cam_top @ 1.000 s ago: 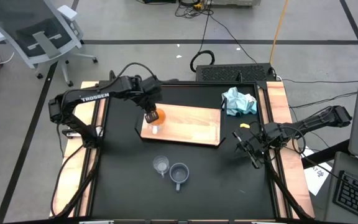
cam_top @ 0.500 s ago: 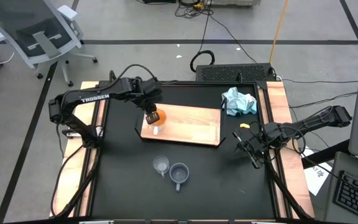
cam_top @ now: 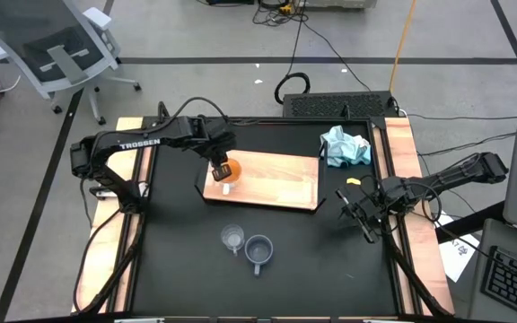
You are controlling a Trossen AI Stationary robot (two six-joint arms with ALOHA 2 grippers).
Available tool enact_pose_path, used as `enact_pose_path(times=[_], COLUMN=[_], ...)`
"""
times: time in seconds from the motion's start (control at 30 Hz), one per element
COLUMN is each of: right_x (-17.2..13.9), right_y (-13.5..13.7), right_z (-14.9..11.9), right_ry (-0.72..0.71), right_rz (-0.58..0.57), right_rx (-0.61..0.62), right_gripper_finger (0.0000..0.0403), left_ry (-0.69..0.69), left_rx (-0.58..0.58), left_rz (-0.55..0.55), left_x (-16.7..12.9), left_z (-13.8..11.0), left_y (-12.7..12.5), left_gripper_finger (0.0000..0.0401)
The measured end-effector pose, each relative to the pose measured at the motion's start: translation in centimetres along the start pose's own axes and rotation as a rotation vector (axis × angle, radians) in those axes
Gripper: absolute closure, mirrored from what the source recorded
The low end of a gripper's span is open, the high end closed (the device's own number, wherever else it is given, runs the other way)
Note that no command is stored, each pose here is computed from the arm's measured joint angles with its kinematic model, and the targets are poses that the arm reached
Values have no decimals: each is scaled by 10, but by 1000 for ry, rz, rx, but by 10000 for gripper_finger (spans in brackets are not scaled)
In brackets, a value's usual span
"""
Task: Stack small to large cups/mugs on shelf
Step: Put the yellow mug on the shelf, then put the gray mug on the shelf
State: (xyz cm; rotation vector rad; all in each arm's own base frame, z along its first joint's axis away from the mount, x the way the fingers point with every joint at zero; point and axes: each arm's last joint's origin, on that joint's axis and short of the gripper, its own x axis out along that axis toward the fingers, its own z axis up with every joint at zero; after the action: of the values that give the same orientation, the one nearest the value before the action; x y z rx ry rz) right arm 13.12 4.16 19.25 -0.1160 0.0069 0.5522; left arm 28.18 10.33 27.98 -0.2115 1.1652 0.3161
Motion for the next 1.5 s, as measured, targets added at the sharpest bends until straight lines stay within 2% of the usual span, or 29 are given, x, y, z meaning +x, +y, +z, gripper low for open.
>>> enact_pose_path(times=[0.2,0.47,0.63,1.0,1.23,1.5], right_x=[0,0,0,0,0,0], right_y=[0,0,0,0,0,0], right_z=[0,0,0,0,0,1], right_ry=[-1,0,0,0,0,-7], right_rz=[0,0,0,0,0,-1], right_rx=[-4,-1,-1,0,-1,-6], right_gripper_finger=[403,403,403,403,403,403], left_ry=[-4,-5,-5,-1,-88,-339], left_rx=[-3,-15,-11,27,69,87], left_rz=[-2,-2,-2,17,9,5], left_x=[0,0,0,-1,-27,-99], left_z=[0,1,0,-1,-6,-22], left_y=[0,0,0,1,1,-7], left_gripper_finger=[395,340,320,314,313,313])
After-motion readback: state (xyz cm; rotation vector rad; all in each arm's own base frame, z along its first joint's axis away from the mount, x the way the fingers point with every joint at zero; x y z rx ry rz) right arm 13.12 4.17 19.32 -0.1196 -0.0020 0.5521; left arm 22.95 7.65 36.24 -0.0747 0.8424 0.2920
